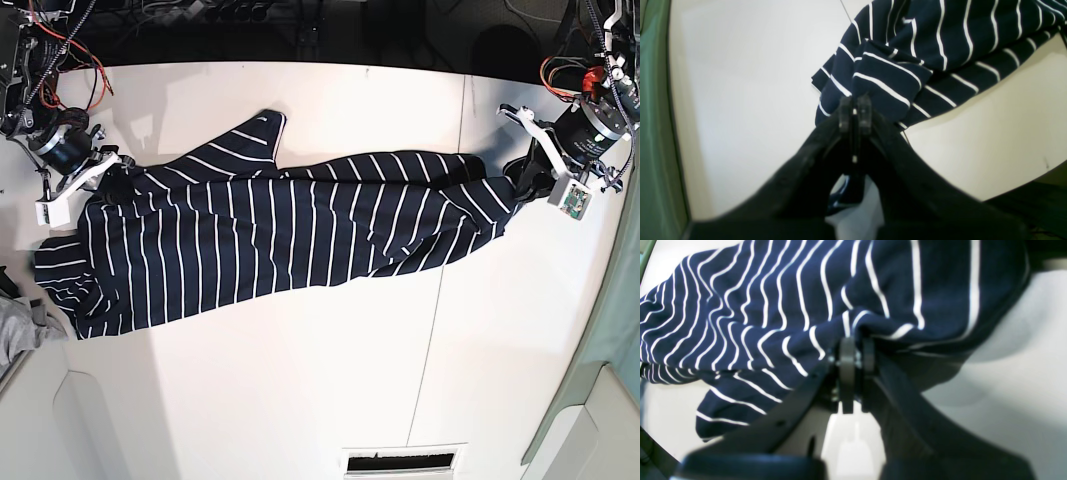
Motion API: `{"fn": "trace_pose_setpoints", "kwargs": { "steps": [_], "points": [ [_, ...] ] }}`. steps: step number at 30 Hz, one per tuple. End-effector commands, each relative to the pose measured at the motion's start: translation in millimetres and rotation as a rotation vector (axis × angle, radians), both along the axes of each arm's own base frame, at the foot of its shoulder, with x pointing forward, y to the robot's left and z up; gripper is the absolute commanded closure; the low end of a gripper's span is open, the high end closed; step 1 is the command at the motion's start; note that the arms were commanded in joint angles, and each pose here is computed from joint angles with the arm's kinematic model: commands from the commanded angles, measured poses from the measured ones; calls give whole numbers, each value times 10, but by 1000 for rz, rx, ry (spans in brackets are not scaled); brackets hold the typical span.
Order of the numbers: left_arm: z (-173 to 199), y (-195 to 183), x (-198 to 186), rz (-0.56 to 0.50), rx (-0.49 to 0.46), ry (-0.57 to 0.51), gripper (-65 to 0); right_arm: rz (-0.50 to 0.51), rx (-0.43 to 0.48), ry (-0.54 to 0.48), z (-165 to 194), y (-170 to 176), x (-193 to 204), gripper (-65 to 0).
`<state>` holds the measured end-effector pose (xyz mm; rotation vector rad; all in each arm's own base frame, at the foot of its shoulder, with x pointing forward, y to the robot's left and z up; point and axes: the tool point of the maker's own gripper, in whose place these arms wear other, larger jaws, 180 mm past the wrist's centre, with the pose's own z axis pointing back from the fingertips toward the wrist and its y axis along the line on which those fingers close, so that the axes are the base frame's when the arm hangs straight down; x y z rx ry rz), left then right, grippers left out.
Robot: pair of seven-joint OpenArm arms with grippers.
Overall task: Layout the t-shirt on the table in an organized manner, then fold the t-shirt properly
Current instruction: 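Grasp the shirt ends with both grippers, then lift and pull the shirt ends apart, spreading the shirt wide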
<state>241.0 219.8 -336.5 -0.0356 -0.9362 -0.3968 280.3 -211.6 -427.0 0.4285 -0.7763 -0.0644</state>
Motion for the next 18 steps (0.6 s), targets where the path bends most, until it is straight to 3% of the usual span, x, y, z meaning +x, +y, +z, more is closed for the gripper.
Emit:
{"fn": "trace_pose_setpoints", "kwargs": {
  "steps": [1,18],
  "points": [
    [114,0,54,-8,-3,-42,0,7,-9,-43,123,-48,59,0],
    [331,-316,-326,-118,12,-41,0,-50,-143,12,364,-478,-953,0]
  ]
}}
